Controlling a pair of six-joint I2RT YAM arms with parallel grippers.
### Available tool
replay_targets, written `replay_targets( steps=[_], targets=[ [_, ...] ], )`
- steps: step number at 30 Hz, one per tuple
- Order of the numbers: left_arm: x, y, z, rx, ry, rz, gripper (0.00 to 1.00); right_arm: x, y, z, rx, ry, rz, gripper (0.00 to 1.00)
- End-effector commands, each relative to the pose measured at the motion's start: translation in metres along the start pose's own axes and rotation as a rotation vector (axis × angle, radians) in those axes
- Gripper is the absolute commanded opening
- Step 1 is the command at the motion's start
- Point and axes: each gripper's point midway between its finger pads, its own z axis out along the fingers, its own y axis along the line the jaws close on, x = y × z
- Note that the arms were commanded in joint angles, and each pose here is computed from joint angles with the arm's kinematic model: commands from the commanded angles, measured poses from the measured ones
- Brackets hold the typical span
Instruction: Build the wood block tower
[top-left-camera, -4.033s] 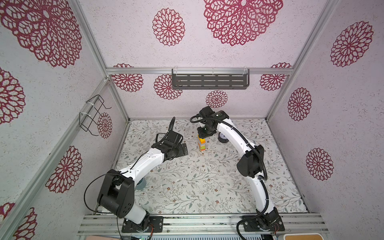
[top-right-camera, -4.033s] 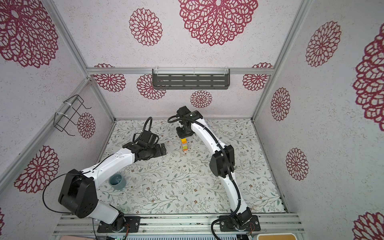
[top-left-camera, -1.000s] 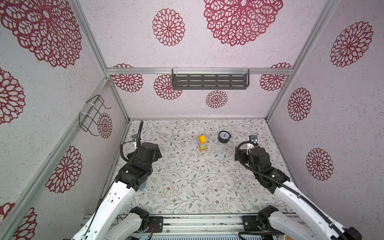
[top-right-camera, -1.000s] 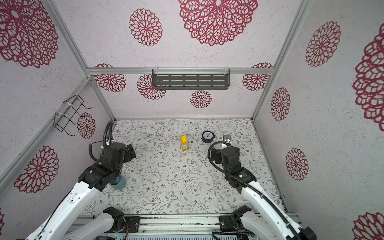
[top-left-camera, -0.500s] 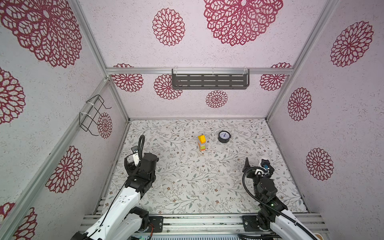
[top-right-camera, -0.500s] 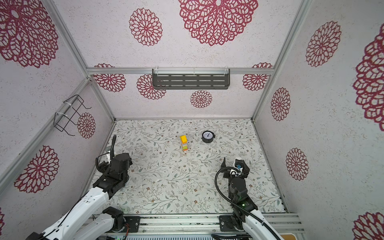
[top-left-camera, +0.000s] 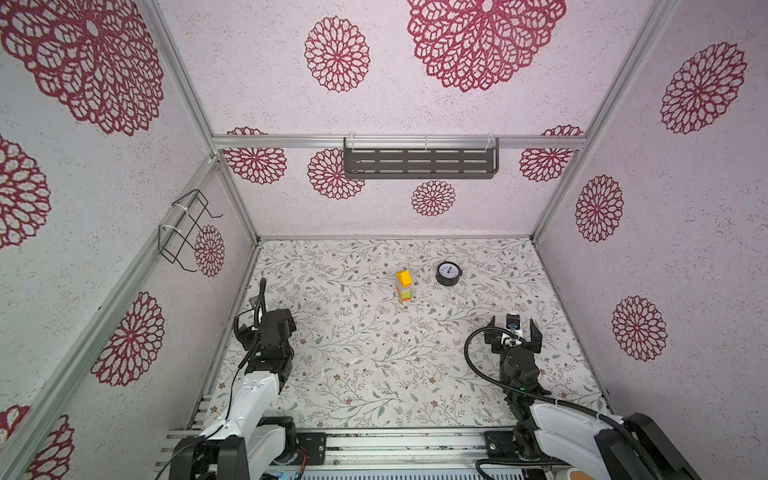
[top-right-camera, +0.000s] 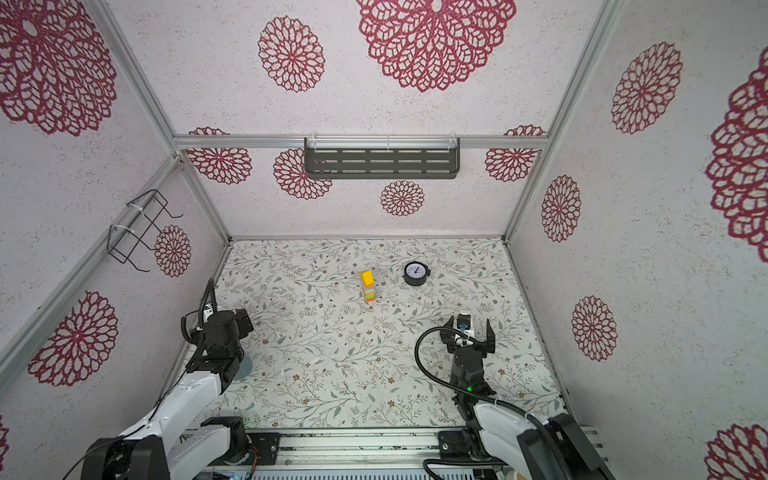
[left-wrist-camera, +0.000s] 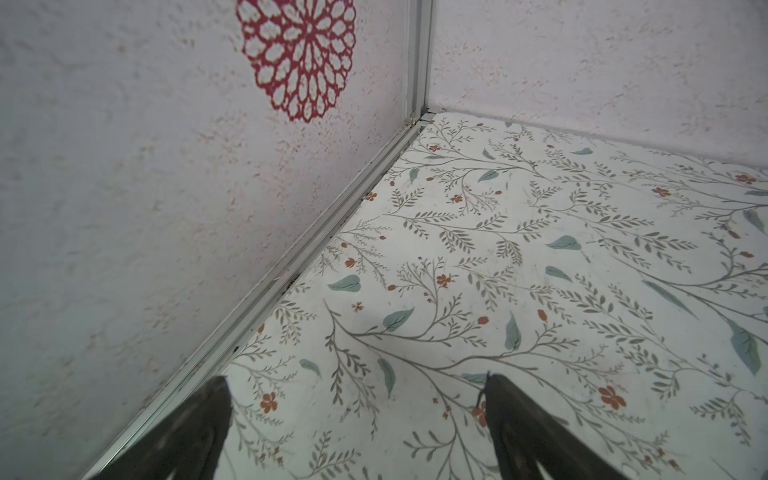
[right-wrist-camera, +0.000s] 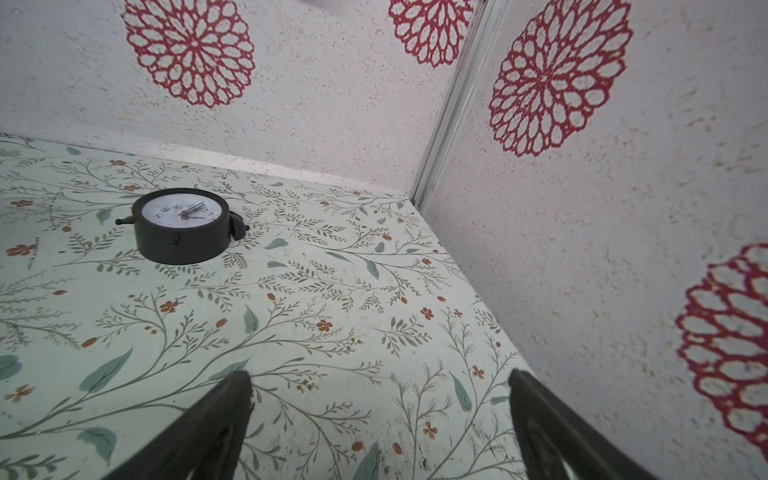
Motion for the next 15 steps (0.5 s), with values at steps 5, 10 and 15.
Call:
replay_targets(
  steps=[5,10,15],
  targets=[
    [-0.027,-0.037,0.028,0.111,-0.116,-0.031,0.97,-0.015,-0.023,0.002,0.067,-0.125,0.105,0.99],
    [-0.034,-0.048,0.045,0.110,-0.150,-0.008,0.97,-0.018,-0.026,0.013,0.063,-0.160,0.188,0.99],
    [-0.027,-0.051,0.055,0.107,-0.177,-0.003,0.97,-0.010,-0.012,0.031,0.010,-0.129,0.159,0.99]
  ],
)
